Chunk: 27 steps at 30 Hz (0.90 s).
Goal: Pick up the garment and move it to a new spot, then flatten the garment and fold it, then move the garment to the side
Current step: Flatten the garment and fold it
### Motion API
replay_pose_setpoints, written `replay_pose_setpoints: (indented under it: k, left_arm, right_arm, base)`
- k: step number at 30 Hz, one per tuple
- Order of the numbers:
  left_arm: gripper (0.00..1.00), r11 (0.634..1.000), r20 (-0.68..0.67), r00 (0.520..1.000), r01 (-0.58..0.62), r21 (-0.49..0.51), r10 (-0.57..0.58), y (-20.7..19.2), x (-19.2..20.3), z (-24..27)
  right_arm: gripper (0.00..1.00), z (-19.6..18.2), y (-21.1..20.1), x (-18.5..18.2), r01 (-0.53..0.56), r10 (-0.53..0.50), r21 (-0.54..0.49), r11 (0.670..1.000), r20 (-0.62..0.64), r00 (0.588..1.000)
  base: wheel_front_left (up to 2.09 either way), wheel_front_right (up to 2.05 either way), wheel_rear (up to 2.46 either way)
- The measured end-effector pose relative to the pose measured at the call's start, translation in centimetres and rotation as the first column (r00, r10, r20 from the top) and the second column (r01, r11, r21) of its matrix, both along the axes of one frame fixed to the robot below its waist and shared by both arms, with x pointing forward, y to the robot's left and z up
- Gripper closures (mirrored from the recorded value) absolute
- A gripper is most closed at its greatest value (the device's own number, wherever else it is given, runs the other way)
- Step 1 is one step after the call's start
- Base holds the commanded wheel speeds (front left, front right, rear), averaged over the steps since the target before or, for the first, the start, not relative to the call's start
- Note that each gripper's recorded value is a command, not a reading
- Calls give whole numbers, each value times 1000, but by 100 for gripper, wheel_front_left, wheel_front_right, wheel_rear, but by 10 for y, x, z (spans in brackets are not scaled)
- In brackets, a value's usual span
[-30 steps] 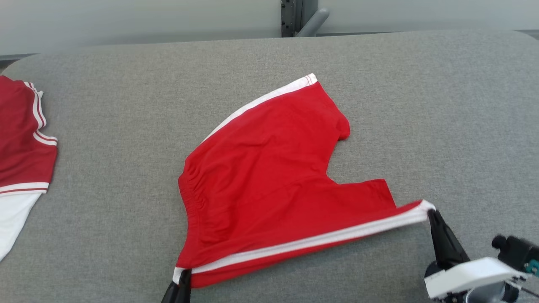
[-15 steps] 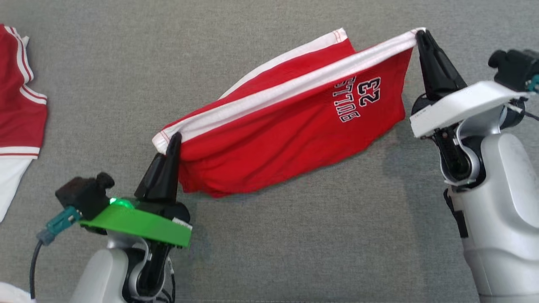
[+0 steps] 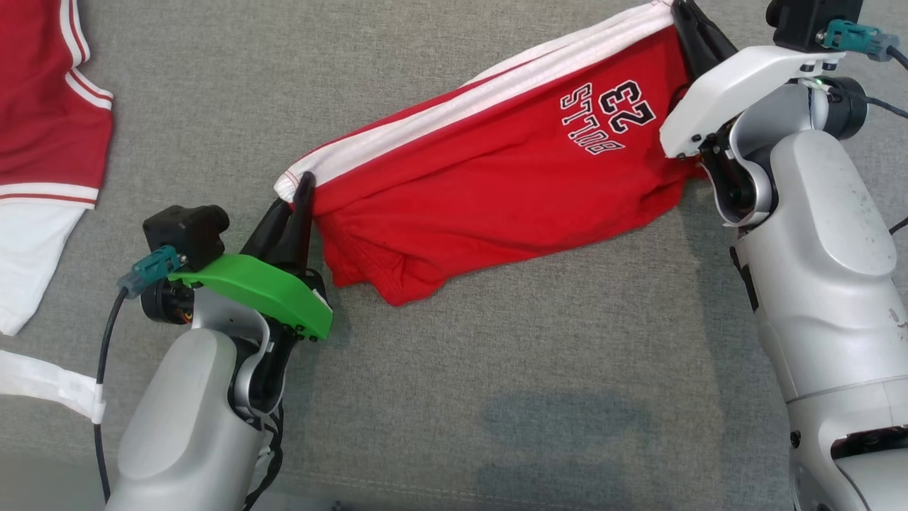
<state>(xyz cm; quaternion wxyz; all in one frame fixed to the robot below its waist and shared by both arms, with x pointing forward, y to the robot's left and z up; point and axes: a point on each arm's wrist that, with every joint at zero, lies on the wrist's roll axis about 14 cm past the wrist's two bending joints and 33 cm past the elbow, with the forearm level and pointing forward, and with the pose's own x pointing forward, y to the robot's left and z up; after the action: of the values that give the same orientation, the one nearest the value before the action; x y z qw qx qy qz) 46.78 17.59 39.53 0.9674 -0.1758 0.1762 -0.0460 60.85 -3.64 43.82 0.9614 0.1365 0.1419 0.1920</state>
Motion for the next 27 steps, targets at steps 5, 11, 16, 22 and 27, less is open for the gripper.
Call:
replay_pose_setpoints:
  k: [5,11,16,22,27]
  left_arm:
    - [0,1000,-16,1000,14,5,-13,-3,-4,-8]
    - [0,998,75,997,10,62,-15,0,-14,9]
    - [0,989,161,987,2,147,-26,-2,-34,27]
    - [0,984,219,975,-6,179,-34,-11,-53,41]
    - [0,984,235,972,-34,175,-8,-13,-58,45]
  right_arm:
    - [0,-9,8,1,-13,12,-18,1000,-21,1000]
    - [0,15,4,-7,-40,40,-56,998,13,999]
    - [0,24,-13,-17,-66,62,-138,988,-30,998]
    - [0,7,-22,-31,-114,80,-239,964,-145,986]
    - [0,-15,-18,-32,-147,87,-280,949,-213,973]
  base:
    - [0,0,0]
    - [0,0,0]
    - [0,0,0]
    - [0,0,0]
    - [0,0,0]
